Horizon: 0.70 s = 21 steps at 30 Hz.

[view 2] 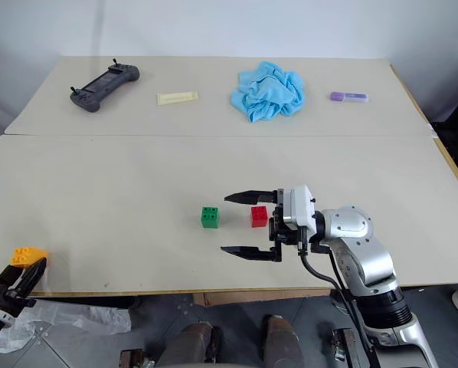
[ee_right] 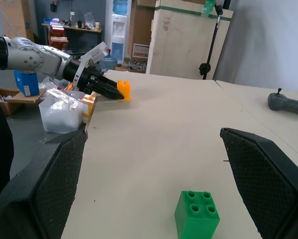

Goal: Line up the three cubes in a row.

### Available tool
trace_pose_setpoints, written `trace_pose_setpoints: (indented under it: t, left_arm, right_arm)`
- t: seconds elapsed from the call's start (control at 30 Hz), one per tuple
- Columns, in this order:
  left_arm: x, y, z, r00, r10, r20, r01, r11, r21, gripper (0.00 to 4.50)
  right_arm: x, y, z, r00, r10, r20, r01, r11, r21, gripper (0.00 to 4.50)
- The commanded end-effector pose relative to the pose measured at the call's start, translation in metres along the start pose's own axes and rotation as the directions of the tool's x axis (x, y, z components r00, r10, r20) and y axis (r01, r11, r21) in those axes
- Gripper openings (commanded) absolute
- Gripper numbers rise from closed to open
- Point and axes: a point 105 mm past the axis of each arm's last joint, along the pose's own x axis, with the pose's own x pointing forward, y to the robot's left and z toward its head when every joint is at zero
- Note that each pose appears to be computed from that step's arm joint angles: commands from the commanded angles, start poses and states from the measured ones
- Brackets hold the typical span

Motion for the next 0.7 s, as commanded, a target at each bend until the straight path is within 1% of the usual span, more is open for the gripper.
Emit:
trace_pose_setpoints:
  t: [0.03, 0.07, 0.1, 0.13, 0.17, 0.2, 0.23, 0.3, 0.33, 0.4, 0.53, 0.57, 0.63, 0.7]
  left_arm:
    - [0.002, -0.002, 0.016, 0.997, -0.069, 0.037, 0.068, 0.997, 0.029, 1.47]
    - [0.003, -0.004, 0.019, 0.995, -0.094, 0.042, 0.093, 0.995, 0.038, 1.47]
    - [0.011, -0.014, 0.036, 0.979, -0.195, 0.063, 0.188, 0.976, 0.108, 1.47]
    - [0.02, -0.031, 0.054, 0.945, -0.323, 0.05, 0.306, 0.928, 0.213, 1.47]
    - [0.025, -0.044, 0.064, 0.913, -0.406, 0.028, 0.382, 0.879, 0.284, 1.47]
    - [0.034, -0.069, 0.077, 0.841, -0.541, -0.023, 0.512, 0.78, 0.361, 1.47]
    - [0.042, -0.092, 0.086, 0.771, -0.633, -0.066, 0.601, 0.69, 0.405, 1.47]
    - [0.055, -0.127, 0.096, 0.633, -0.764, -0.124, 0.732, 0.539, 0.417, 1.47]
    - [0.06, -0.136, 0.096, 0.597, -0.79, -0.14, 0.758, 0.498, 0.422, 1.47]
    - [0.075, -0.152, 0.093, 0.509, -0.839, -0.191, 0.813, 0.396, 0.427, 1.47]
    - [0.098, -0.172, 0.081, 0.37, -0.885, -0.283, 0.881, 0.238, 0.408, 1.47]
    - [0.103, -0.175, 0.077, 0.342, -0.888, -0.309, 0.892, 0.203, 0.404, 1.47]
    - [0.109, -0.176, 0.074, 0.313, -0.889, -0.334, 0.901, 0.167, 0.401, 1.47]
    - [0.124, -0.181, 0.066, 0.272, -0.885, -0.377, 0.917, 0.119, 0.382, 1.47]
  right_arm:
    - [-0.001, 0.004, 0.009, 1.0, 0.005, 0.004, -0.005, 0.999, -0.049, 4.5]
    - [-0.001, 0.004, 0.008, 1.0, 0.006, 0.0, -0.006, 0.999, -0.048, 4.5]
    - [-0.005, 0.003, 0.006, 1.0, -0.007, -0.016, 0.006, 0.999, -0.052, 4.5]
    - [-0.012, -0.002, 0.004, 0.998, -0.045, -0.038, 0.043, 0.997, -0.059, 4.5]
    - [-0.017, -0.006, 0.003, 0.996, -0.073, -0.053, 0.07, 0.995, -0.065, 4.5]
    - [-0.025, -0.013, 0.003, 0.99, -0.124, -0.065, 0.119, 0.991, -0.066, 4.5]
    - [-0.031, -0.018, 0.002, 0.984, -0.16, -0.078, 0.154, 0.985, -0.077, 4.5]
    - [-0.039, -0.023, 0.001, 0.976, -0.198, -0.092, 0.189, 0.977, -0.094, 4.5]
    - [-0.04, -0.023, 0.0, 0.975, -0.201, -0.094, 0.193, 0.977, -0.094, 4.5]
    - [-0.042, -0.016, -0.003, 0.979, -0.164, -0.121, 0.154, 0.984, -0.091, 4.5]
    - [-0.046, -0.011, -0.003, 0.979, -0.154, -0.137, 0.142, 0.985, -0.093, 4.5]
    - [-0.046, -0.01, -0.003, 0.978, -0.157, -0.139, 0.145, 0.985, -0.095, 4.5]
    - [-0.046, -0.01, -0.003, 0.977, -0.161, -0.141, 0.148, 0.984, -0.099, 4.5]
    - [-0.051, -0.004, -0.004, 0.97, -0.188, -0.152, 0.175, 0.98, -0.095, 4.5]
